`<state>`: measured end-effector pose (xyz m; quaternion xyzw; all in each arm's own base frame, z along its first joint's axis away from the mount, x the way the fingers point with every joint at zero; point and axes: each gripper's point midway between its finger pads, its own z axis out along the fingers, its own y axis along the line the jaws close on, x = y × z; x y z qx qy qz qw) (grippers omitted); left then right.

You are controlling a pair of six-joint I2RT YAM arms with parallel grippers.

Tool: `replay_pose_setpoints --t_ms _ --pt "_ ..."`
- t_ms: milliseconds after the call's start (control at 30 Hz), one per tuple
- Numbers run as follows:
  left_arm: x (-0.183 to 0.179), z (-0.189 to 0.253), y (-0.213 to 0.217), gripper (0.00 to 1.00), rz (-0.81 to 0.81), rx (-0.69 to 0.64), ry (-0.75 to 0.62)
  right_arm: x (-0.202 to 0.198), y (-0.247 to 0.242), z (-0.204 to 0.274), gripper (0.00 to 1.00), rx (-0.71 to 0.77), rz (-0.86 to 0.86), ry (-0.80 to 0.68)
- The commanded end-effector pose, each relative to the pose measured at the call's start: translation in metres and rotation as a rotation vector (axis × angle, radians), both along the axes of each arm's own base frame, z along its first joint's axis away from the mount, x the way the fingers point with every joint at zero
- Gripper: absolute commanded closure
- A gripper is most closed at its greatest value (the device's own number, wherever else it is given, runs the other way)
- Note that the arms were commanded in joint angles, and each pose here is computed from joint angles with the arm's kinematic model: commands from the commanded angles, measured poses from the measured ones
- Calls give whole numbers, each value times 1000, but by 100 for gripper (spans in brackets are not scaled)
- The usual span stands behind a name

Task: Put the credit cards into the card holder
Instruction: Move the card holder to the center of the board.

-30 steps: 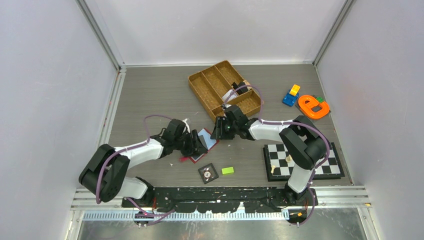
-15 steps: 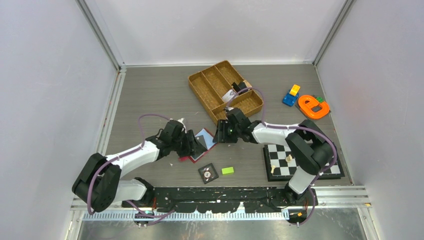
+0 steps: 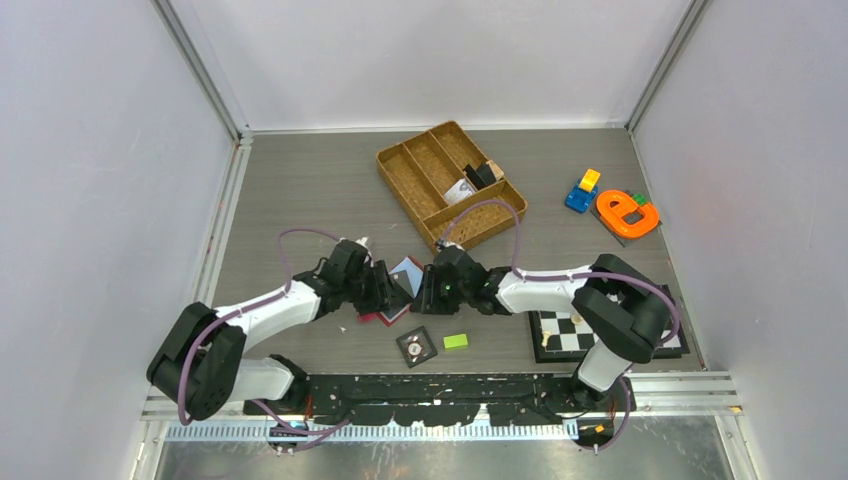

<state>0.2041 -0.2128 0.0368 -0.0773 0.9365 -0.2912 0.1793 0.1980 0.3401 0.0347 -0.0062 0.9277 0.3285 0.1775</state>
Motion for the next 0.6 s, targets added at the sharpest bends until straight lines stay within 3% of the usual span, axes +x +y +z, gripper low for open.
replay_pose_setpoints --t_ms 0,567 --pt "4 -1 0 56 0 0 -26 10 21 8 63 80 -81 -34" --pt "-5 -10 10 62 10 36 -7 27 23 -15 85 55 -180 -62"
